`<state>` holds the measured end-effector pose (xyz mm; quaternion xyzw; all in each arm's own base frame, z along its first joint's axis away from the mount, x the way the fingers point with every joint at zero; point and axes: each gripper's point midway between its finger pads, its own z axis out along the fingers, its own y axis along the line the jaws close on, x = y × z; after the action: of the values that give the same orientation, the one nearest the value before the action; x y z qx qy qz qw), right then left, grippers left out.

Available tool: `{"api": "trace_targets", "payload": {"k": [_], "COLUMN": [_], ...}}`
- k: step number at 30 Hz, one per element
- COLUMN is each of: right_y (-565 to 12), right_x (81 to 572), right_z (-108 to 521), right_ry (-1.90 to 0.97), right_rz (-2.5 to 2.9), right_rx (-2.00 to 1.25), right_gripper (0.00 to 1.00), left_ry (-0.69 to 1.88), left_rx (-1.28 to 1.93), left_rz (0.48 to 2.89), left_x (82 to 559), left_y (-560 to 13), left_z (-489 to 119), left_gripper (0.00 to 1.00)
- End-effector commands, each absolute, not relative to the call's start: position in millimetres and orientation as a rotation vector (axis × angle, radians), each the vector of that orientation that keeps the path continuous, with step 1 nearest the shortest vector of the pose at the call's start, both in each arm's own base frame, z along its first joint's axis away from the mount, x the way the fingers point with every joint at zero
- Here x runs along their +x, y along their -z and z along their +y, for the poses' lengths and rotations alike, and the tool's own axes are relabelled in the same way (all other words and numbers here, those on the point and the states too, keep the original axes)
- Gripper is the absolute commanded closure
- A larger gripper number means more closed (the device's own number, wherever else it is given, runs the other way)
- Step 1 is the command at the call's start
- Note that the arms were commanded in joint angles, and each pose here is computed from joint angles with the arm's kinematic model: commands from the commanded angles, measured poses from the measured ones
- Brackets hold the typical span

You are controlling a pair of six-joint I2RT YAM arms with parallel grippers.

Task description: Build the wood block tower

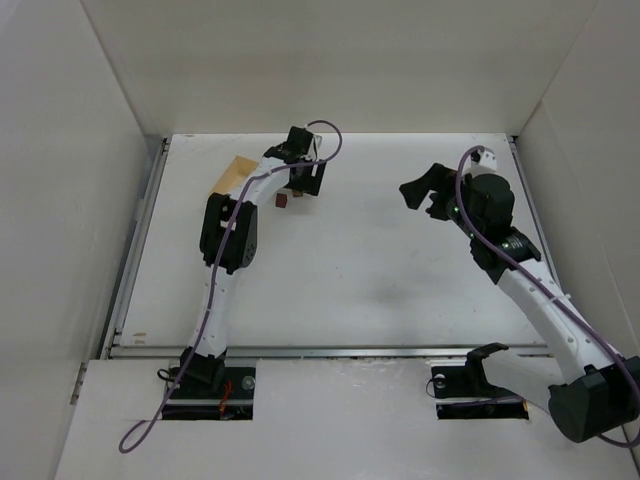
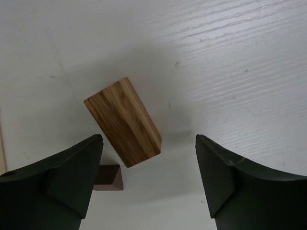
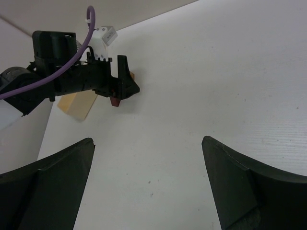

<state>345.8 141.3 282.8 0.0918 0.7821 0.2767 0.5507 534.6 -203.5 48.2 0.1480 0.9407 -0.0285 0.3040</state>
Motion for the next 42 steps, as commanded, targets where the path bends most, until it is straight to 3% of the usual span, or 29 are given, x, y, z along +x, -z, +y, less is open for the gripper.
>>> {"api": "trace_targets", "payload": {"k": [1,10,13,14,16,21,26,28,32,35,42], "right_y": [-295.2,-298.3,-298.3,-296.1,-293.0,-309.2,-344.7,-385.4,-386.0,-387.2,-397.6], "right_x": [338.3,332.4,332.3,331.6,333.2,345.5,362.0,369.1,376.6,382.9,368.8], "right_z": [143.8,142.2,142.2,142.0,142.5,136.0,129.1,125.4,127.7,131.2,180.1], "right_ry": [-0.685,-0.694,-0.694,-0.692,-0.689,-0.649,-0.646,-0.641,-0.605,-0.617,-0.910], "right_rz": [1.810,1.801,1.801,1.810,1.820,1.831,1.855,1.848,1.871,1.869,1.785], "right_rx": [0.208,0.215,0.215,0.217,0.218,0.268,0.227,0.148,0.026,0.015,-0.238], "right_gripper": [0.00,0.00,0.00,0.00,0.00,0.00,0.00,0.00,0.00,0.00,0.00], "left_ry": [0.069,0.085,0.080,0.080,0.091,0.203,0.184,0.149,0.244,0.392,0.690], "left_rx": [0.368,0.391,0.406,0.406,0.419,0.504,0.721,0.821,0.938,1.090,1.304], "left_rz": [2.465,2.473,2.470,2.470,2.450,2.389,2.090,1.944,1.791,1.639,1.413], "left_x": [543.8,545.1,545.3,545.3,545.9,537.1,532.5,530.7,523.1,501.8,441.5], "left_y": [-52.7,-47.5,-47.5,-47.5,-57.8,-91.8,-189.6,-227.5,-264.0,-283.7,-301.4], "left_z": [-205.2,-208.8,-208.3,-208.3,-209.8,-222.9,-237.2,-236.7,-232.0,-261.6,-323.2], "left_gripper": [0.25,0.56,0.75,0.88,1.00,1.00,1.00,1.00,1.00,1.00,1.00]}}
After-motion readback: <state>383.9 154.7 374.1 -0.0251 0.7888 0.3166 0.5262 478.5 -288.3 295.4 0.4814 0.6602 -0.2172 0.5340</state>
